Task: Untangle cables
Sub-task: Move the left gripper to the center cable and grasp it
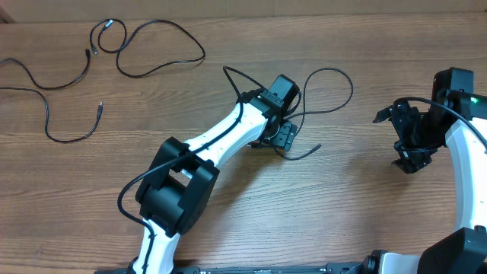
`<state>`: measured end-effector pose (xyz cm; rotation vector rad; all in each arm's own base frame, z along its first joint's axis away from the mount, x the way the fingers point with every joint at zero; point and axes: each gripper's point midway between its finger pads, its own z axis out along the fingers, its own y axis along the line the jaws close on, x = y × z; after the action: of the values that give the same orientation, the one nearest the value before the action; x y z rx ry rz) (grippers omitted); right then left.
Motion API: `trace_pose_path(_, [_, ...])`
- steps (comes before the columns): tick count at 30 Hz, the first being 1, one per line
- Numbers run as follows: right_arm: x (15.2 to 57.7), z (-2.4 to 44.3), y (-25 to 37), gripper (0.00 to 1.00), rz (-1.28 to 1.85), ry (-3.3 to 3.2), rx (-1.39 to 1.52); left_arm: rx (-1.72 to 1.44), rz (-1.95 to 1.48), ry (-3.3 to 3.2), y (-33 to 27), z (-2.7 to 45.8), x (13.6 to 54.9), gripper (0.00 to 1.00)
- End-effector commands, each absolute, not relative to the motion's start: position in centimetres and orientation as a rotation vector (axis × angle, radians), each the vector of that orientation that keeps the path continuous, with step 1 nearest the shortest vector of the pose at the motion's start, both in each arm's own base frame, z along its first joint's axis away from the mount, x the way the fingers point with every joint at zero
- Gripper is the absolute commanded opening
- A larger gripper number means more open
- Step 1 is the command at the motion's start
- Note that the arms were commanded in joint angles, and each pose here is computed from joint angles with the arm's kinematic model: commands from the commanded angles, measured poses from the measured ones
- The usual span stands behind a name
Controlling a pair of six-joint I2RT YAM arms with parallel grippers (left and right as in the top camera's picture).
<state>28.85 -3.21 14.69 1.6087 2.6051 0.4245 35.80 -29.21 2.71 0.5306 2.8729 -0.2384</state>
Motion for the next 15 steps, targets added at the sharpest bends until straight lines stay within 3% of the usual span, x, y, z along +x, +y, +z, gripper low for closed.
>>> trace_pose_path(1, [29.0,15.0,-3.5,1.00,0.414,2.584,1.611,0.509,-0.182,2.893,-28.7,1.3,35.9,0.77])
trace_pose_path(5, [29.0,15.0,-3.5,1.00,0.414,2.584,1.611,0.510,-0.123,2.922,-27.9,0.1,35.6,0.65])
trace_pose_path(8, [29.0,15.0,-3.5,1.00,0.414,2.584,1.611,0.523,-0.084,2.967,-27.2,-0.5,34.8,0.62])
trace_pose_path(15, [29.0,15.0,-3.5,1.00,0.414,2.584,1.611,0.514,0.196,3.000,-23.2,-0.5,34.2,0.28])
